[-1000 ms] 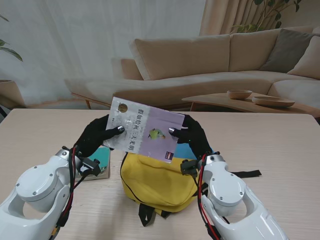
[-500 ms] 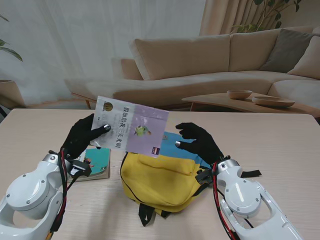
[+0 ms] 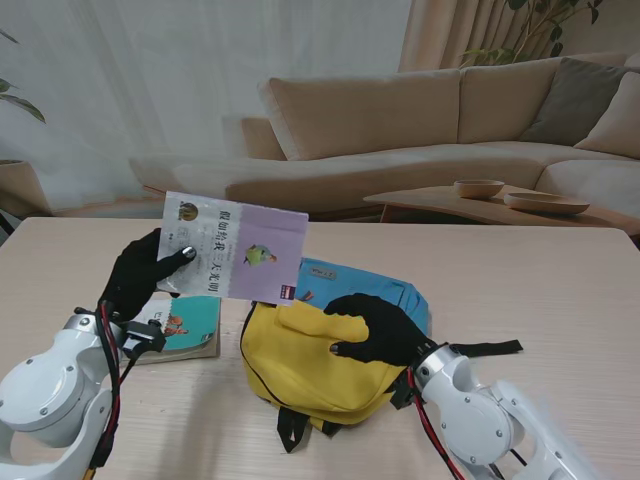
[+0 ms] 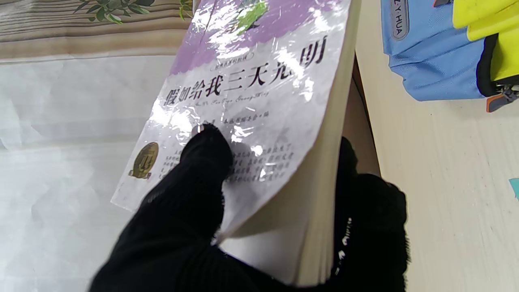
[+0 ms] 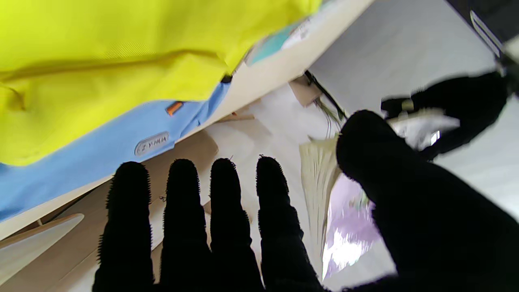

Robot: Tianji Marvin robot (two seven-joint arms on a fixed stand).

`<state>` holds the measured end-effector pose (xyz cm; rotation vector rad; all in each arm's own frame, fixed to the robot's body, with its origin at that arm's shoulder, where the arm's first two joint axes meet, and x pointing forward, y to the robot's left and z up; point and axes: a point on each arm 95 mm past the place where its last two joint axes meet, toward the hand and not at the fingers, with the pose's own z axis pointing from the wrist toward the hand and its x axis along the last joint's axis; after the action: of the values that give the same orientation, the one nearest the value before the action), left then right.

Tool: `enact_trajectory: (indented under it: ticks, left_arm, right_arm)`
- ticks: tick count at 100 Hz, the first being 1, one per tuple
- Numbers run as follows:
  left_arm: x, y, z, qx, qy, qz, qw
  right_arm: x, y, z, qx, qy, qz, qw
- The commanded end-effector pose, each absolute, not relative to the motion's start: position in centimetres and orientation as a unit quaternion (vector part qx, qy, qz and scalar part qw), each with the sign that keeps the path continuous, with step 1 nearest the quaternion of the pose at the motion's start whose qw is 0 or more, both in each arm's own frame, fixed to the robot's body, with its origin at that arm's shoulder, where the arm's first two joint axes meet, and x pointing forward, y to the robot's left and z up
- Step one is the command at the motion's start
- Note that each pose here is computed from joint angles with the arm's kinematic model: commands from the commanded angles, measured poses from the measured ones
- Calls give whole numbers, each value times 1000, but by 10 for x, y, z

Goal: Pack books into the school bag then zip close the school bag

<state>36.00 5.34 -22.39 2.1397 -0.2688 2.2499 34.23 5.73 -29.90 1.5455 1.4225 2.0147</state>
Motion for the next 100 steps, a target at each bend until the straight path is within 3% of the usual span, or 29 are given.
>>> enact_trajectory:
  ticks: [1,46,100]
  left_arm:
    - [357,52,-222,683,-85,725,20]
    - [355,53,-223,682,-89,726,22]
    - [353,50,-226,686,-88,722,24]
  right_arm:
    - [334,66,-308,524,509,675,101]
    - [314,106,-334,431,616,637,171]
    - [312,123,-359,397,661,596,225]
